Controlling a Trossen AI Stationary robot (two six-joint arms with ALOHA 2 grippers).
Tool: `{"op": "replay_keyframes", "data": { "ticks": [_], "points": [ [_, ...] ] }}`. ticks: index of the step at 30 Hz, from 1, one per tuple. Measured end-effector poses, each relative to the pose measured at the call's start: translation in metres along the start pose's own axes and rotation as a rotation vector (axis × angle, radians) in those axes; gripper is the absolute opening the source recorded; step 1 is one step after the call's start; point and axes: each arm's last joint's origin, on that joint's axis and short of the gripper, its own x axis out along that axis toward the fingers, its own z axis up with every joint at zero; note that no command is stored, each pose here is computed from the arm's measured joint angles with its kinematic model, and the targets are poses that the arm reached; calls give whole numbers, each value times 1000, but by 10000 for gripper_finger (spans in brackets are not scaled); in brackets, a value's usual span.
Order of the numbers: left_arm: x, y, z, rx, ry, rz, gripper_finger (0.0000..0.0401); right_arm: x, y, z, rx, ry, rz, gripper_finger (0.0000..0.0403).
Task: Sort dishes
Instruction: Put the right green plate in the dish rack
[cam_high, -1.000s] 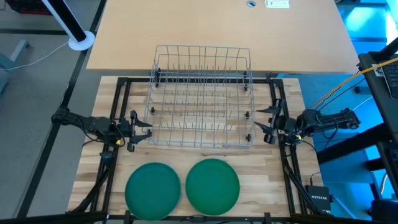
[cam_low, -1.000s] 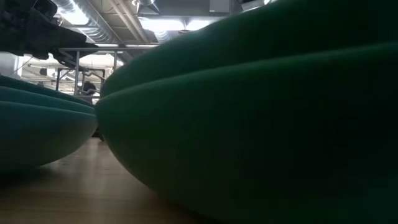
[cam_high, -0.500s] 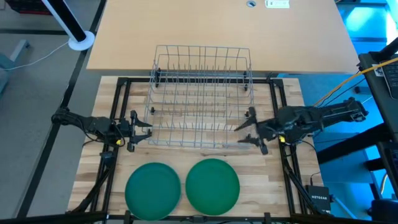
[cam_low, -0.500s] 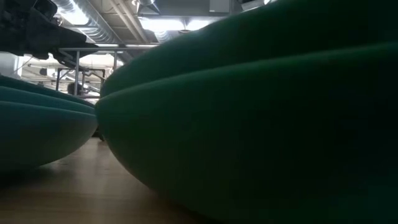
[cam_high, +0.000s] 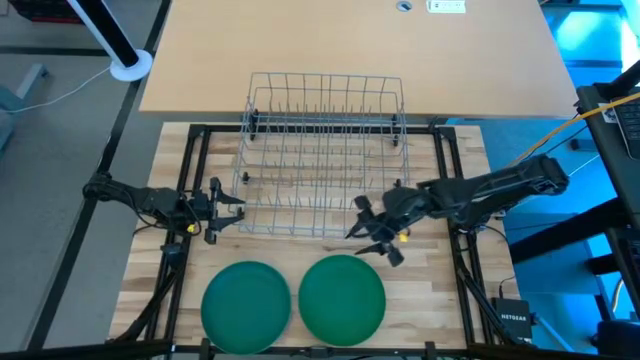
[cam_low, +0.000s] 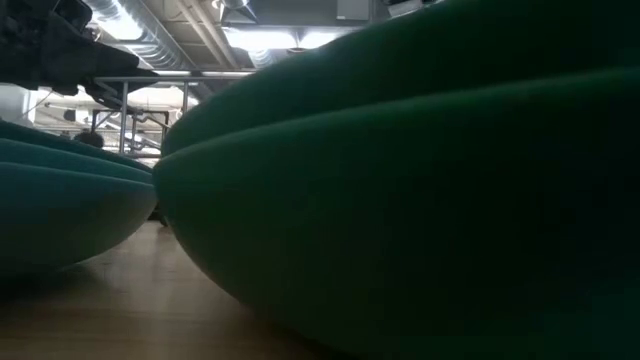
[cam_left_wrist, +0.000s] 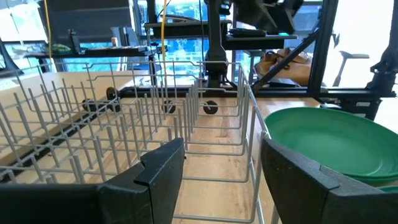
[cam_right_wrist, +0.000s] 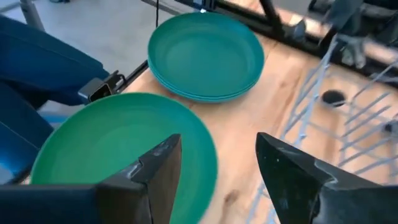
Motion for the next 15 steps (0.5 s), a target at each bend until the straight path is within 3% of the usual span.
{"op": "replay_keyframes", "data": {
  "ticks": [5, 15],
  "points": [
    [0, 0, 0, -51, -2, 0, 205, 27, -5, -2, 133, 63, 29, 214],
    [0, 0, 0, -63, -4, 0, 205, 70, 10, 7, 100, 120, 109, 214]
  ]
}}
